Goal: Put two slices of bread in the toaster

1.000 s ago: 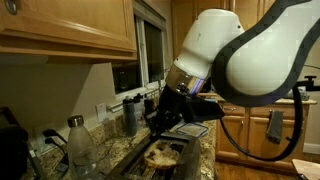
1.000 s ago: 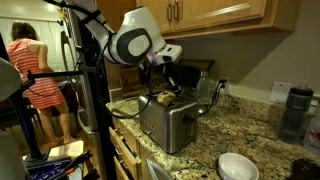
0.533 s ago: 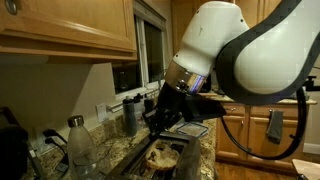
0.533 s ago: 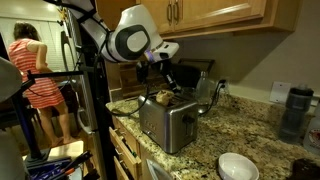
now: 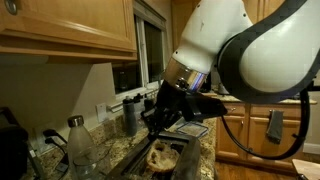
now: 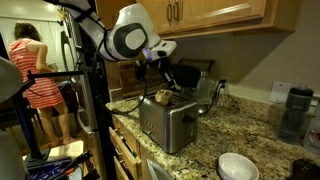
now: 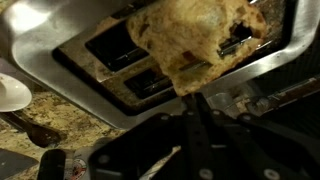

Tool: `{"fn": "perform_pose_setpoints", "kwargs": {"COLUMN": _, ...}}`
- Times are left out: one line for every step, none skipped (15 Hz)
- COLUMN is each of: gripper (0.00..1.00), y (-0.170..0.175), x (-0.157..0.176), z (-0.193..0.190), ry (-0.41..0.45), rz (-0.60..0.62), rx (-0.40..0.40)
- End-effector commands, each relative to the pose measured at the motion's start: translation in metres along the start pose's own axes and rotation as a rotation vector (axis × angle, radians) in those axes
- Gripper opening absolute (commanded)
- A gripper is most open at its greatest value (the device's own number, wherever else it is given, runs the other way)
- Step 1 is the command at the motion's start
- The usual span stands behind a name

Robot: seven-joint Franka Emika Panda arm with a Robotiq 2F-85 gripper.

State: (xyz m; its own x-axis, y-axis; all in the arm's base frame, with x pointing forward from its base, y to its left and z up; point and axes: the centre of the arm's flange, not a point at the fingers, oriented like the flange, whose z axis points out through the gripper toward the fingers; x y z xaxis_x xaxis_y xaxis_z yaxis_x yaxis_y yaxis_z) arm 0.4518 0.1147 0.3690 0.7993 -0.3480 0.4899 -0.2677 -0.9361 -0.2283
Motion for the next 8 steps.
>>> {"fn": "perform_pose_setpoints", "kwargs": {"gripper": 0.08, "y": -0.0012, "x": -0.0078, "z": -0.0110, "ry": 0.009, "rz": 0.013, "rx": -0.040}}
{"fn": "perform_pose_setpoints", "kwargs": {"gripper": 0.08, "y": -0.0017, "x": -0.0079, "z": -0.0121, "ry": 0.010, "rz": 0.012, "rx": -0.040}}
{"fn": "perform_pose_setpoints", "kwargs": {"gripper": 0.08, "y": -0.0021, "x": -0.0079, "z": -0.0131, "ry": 0.011, "rz": 0.011, "rx": -0.041}}
{"fn": "perform_pose_setpoints", "kwargs": {"gripper": 0.08, "y": -0.0026, "x": -0.0078, "z": -0.0143, "ry": 0.011, "rz": 0.011, "rx": -0.042}}
{"fn": "perform_pose_setpoints", "kwargs": {"gripper": 0.08, "y": -0.0031, "x": -0.0077, "z": -0.0153, "ry": 0.011, "rz": 0.010, "rx": -0.044}}
{"fn": "perform_pose_setpoints", "kwargs": {"gripper": 0.08, "y": -0.0033, "x": -0.0076, "z": -0.0166, "ry": 0.011, "rz": 0.009, "rx": -0.046}}
{"fn": "perform_pose_setpoints", "kwargs": {"gripper": 0.08, "y": -0.0036, "x": -0.0074, "z": -0.0175, "ry": 0.012, "rz": 0.010, "rx": -0.047}}
{"fn": "perform_pose_setpoints", "kwargs": {"gripper": 0.08, "y": -0.0040, "x": -0.0071, "z": -0.0186, "ry": 0.013, "rz": 0.011, "rx": -0.048}}
